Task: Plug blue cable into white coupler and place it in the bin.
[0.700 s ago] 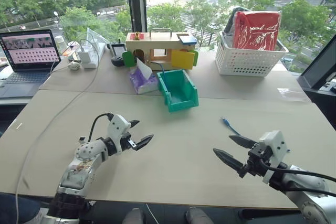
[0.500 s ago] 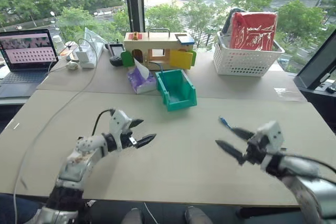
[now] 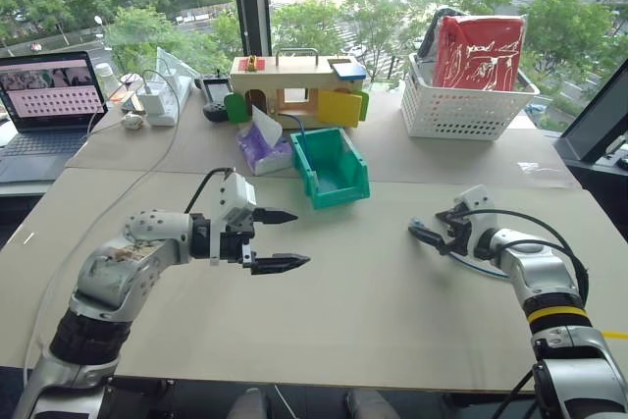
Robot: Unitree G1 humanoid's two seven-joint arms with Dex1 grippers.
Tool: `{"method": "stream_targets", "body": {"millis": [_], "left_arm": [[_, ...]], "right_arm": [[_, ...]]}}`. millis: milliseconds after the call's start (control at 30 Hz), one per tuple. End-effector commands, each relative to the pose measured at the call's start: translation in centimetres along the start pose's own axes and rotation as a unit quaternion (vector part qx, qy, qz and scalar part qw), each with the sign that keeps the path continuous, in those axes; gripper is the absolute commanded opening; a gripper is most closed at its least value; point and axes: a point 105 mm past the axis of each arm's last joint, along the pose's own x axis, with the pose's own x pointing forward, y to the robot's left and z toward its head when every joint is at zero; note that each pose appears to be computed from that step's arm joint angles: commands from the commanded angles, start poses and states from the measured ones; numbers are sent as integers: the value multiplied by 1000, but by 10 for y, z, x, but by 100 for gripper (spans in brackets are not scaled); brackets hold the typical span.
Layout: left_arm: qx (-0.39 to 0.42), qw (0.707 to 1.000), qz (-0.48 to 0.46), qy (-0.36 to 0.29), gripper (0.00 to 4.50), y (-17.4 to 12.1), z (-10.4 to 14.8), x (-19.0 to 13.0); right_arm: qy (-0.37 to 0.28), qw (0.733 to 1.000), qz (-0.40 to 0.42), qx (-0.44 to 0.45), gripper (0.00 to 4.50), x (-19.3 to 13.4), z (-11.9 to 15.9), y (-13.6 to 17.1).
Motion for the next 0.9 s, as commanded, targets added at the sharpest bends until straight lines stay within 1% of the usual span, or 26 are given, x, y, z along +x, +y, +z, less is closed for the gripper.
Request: {"method": "stream_targets", "body": {"millis": [33, 133, 167, 200, 267, 300, 333, 367, 433, 467, 500, 533, 567, 667, 700, 767, 900], "left_arm": [[27, 1000, 11, -8, 450, -3, 13, -6], [26, 999, 17, -6, 450, -2, 13, -8], [26, 999, 19, -6, 450, -2, 12, -9], [26, 999, 20, -6, 450, -2, 12, -10], [27, 999, 16, -12, 450, -2, 13, -13], [29, 999, 15, -10, 450, -2, 11, -16], [31, 999, 15, -8, 450, -1, 10, -19], [32, 999, 15, -6, 450, 0, 9, -21], [36, 999, 17, -5, 450, 2, 8, -23], [40, 999, 17, -3, 450, 3, 7, -24], [45, 999, 14, -1, 450, 4, 6, -24], [48, 999, 12, 0, 450, 4, 6, -23], [49, 999, 9, 4, 450, 4, 4, -22], [76, 994, -35, 64, 450, -2, -21, -13], [83, 993, -42, 73, 450, -3, -24, -10], [97, 991, -48, 81, 450, -2, -26, -6], [123, 985, -67, 103, 450, -3, -35, 0]], "right_arm": [[31, 998, 49, -6, 338, 2, -8, 16], [46, 997, 60, -10, 237, 1, -12, 20], [52, 996, 62, -21, 191, 0, -14, 21], [57, 996, 63, -27, 170, 0, -14, 21], [57, 995, 67, -41, 94, 0, -12, 23], [55, 994, 76, -57, 58, 0, -8, 26], [47, 992, 90, -71, 30, 0, -2, 31], [32, 989, 114, -90, 17, 1, 8, 41], [8, 980, 159, -123, 17, -1, 23, 59], [-7, 965, 204, -162, 17, -4, 32, 79], [-15, 941, 254, -222, 17, -8, 36, 101], [-20, 921, 288, -262, 17, -12, 36, 117], [-8, 902, 310, -299, 17, -12, 31, 128], [9, 855, 382, -350, 17, -1, 16, 169], [7, 848, 393, -356, 17, 3, 16, 178], [12, 836, 402, -373, 17, 10, 15, 182], [27, 814, 411, -410, 17, 16, 14, 179]]}}
